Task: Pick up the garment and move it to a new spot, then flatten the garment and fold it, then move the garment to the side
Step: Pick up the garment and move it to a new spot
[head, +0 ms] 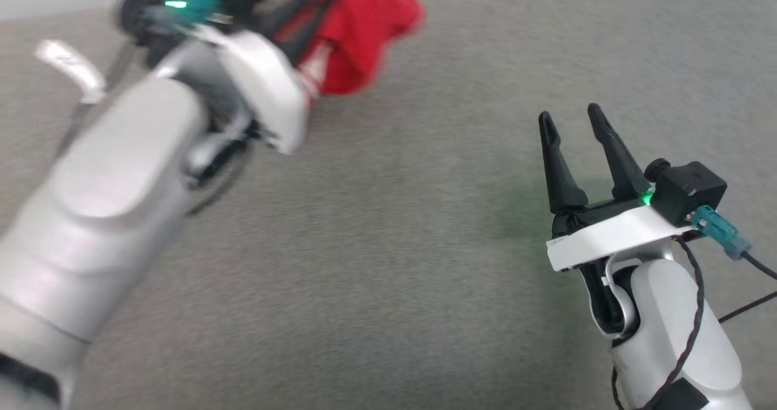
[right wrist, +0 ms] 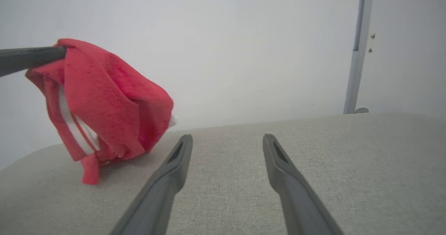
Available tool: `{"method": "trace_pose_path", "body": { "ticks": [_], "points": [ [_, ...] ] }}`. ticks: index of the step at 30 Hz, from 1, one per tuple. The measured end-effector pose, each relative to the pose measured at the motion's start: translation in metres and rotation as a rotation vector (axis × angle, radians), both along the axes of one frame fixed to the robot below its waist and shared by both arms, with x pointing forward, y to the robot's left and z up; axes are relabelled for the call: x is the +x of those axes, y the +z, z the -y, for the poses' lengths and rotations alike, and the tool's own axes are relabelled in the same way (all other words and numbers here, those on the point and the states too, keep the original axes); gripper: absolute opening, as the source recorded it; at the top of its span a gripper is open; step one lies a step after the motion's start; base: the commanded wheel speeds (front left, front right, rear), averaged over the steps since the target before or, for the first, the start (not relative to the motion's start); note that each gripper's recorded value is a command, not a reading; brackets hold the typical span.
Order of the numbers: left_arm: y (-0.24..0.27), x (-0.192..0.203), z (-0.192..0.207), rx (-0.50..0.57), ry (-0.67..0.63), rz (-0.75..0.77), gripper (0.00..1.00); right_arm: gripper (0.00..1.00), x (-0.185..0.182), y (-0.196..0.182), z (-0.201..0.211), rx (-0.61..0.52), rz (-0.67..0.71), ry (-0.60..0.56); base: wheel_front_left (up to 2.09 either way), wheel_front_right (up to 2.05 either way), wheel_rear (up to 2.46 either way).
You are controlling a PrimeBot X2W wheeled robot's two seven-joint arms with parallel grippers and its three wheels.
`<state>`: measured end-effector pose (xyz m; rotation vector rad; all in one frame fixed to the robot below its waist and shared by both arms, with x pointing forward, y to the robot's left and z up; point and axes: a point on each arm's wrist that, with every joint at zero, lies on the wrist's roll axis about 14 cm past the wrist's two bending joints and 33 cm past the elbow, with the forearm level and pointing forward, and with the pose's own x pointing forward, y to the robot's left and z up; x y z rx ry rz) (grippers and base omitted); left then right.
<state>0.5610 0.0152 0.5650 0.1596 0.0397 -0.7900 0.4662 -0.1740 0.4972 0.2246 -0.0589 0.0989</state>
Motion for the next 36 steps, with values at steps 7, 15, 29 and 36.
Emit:
{"method": "trace_pose_path", "body": {
  "ticks": [7,15,29,36],
  "points": [
    [-0.002,-0.049,0.134,-0.081,-0.375,-0.039,0.0,1.0,-0.021,0.0,0.059,0.01,-0.013,-0.172,0.0,0.0,0.0],
    [-0.066,-0.046,0.157,0.045,-0.435,-0.223,0.0,1.0,-0.056,-0.004,0.104,0.05,-0.04,-0.316,0.0,0.0,0.0],
    [-0.177,-0.065,0.151,0.402,-0.453,-0.481,0.0,1.0,-0.081,-0.015,0.129,0.09,-0.082,-0.413,0.0,0.0,0.0],
    [-0.195,-0.061,0.153,0.475,-0.455,-0.517,0.0,1.0,-0.084,-0.016,0.136,0.092,-0.088,-0.435,0.0,0.0,0.0]
  ]
}}
